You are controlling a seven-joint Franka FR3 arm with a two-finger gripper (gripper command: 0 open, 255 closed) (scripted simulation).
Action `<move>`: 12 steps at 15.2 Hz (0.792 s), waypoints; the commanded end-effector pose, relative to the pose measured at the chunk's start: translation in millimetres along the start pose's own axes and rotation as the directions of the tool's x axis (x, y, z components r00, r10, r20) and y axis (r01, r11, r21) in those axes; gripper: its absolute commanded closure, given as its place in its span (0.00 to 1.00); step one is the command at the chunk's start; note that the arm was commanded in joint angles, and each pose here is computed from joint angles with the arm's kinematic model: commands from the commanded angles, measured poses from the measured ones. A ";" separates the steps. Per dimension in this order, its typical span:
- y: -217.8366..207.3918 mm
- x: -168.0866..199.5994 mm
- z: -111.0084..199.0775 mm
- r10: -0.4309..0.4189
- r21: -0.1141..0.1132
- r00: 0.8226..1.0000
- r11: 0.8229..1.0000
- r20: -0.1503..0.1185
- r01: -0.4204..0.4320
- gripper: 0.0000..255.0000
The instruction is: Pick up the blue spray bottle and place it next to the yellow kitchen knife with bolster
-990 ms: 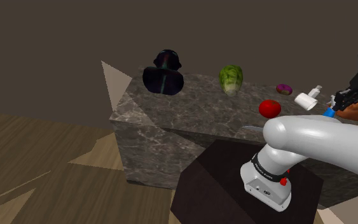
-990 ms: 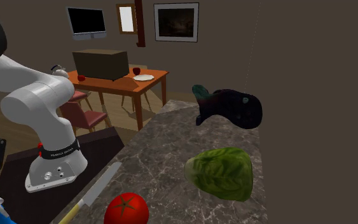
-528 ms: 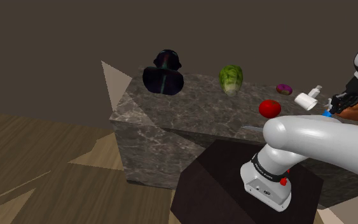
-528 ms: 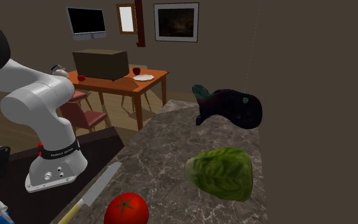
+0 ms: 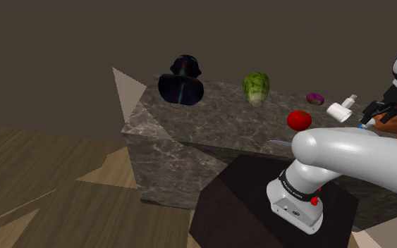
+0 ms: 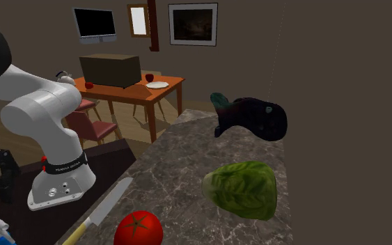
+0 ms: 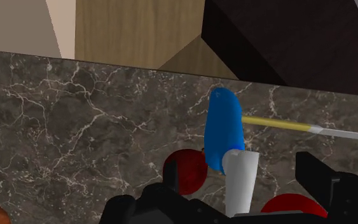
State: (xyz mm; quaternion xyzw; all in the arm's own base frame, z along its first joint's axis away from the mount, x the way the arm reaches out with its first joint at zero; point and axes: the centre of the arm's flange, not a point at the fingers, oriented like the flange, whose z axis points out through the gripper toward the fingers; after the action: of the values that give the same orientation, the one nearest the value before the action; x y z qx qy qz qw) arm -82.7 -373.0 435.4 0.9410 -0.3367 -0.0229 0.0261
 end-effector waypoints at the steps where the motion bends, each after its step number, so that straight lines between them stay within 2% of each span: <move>1: 0.0 0.0 0.0 0.000 0.000 1.000 1.000 0.000 0.000 0.00; 5: 0.0 0.0 -50.0 0.000 0.000 1.000 1.000 0.000 0.000 0.00; 12: 0.0 0.0 -50.0 0.000 0.000 1.000 1.000 0.000 0.000 0.00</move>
State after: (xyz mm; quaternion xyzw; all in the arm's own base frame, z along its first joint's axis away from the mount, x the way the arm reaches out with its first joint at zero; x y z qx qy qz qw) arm -79.7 -371.3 485.2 0.9410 -0.3367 -0.0229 0.0261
